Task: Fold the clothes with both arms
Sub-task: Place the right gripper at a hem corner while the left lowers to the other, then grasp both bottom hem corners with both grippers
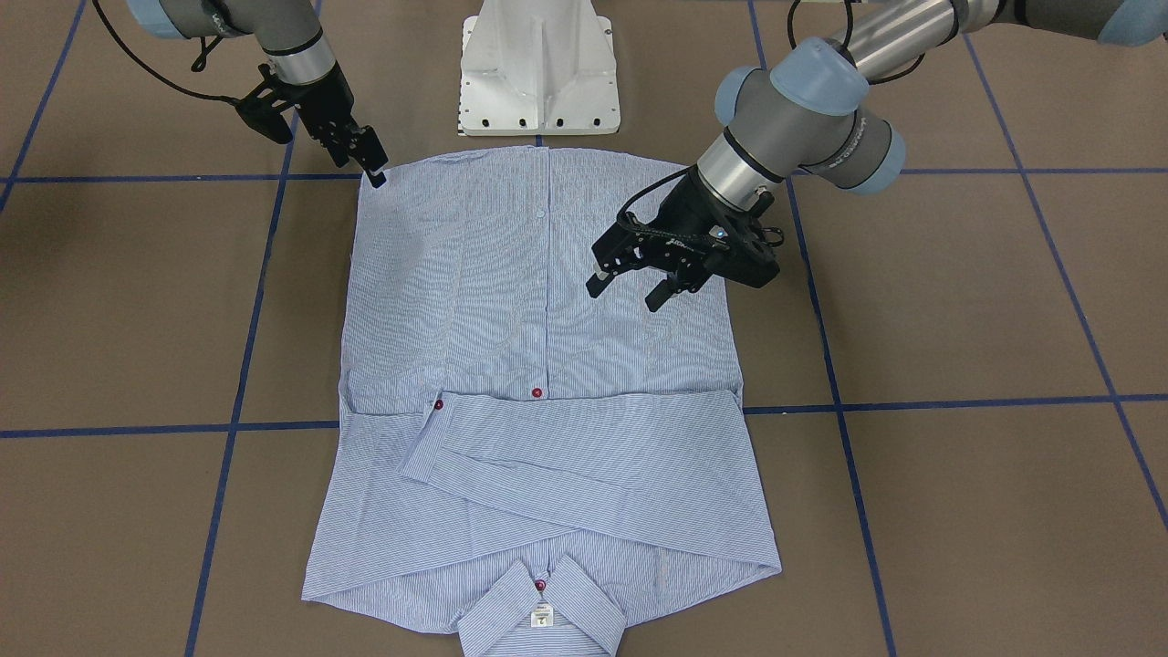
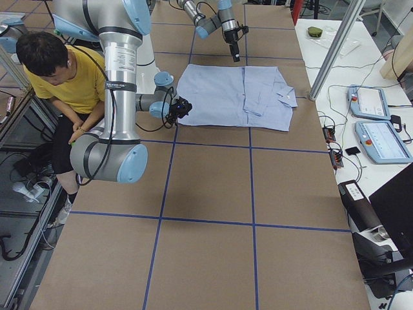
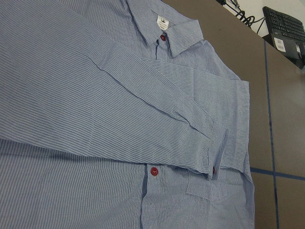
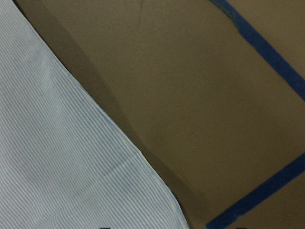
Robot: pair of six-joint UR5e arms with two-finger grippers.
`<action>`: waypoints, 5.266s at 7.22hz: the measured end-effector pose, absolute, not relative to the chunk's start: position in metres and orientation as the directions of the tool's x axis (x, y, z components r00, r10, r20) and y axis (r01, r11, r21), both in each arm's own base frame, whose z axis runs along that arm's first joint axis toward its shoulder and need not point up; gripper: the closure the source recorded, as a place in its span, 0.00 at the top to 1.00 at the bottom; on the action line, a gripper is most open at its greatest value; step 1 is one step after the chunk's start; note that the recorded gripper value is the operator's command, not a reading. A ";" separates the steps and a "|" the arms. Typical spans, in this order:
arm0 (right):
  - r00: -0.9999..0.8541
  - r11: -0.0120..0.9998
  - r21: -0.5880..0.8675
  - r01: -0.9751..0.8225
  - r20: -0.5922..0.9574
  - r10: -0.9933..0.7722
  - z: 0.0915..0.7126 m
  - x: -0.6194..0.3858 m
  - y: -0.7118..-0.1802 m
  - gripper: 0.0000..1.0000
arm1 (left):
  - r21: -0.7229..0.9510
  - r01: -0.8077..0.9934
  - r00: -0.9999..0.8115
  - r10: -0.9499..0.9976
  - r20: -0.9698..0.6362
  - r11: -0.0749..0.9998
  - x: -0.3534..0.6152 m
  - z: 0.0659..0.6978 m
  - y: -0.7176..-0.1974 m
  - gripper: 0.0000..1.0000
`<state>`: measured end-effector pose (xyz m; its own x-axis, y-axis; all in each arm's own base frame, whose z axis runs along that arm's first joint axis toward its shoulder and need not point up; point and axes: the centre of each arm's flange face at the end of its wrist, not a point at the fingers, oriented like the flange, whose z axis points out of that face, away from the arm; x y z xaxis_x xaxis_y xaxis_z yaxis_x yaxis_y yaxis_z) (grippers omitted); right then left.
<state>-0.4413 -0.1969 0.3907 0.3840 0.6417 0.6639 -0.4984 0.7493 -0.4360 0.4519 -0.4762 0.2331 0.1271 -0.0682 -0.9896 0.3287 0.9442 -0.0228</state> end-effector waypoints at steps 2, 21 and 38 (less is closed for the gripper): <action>0.390 0.747 -0.448 -0.491 0.654 0.649 0.392 -0.446 -0.189 0.77 | -0.022 0.327 0.125 -0.066 -0.990 0.945 0.453 0.233 -0.475 0.98; 0.341 0.717 -0.476 -0.510 0.653 0.676 0.379 -0.434 -0.201 0.00 | -0.046 0.376 0.587 -0.277 -0.761 0.925 0.465 0.335 -0.231 0.78; 0.346 0.717 -0.471 -0.514 0.651 0.676 0.383 -0.438 -0.200 0.00 | -0.114 0.310 0.642 -0.296 -0.707 0.944 0.481 0.370 -0.205 0.29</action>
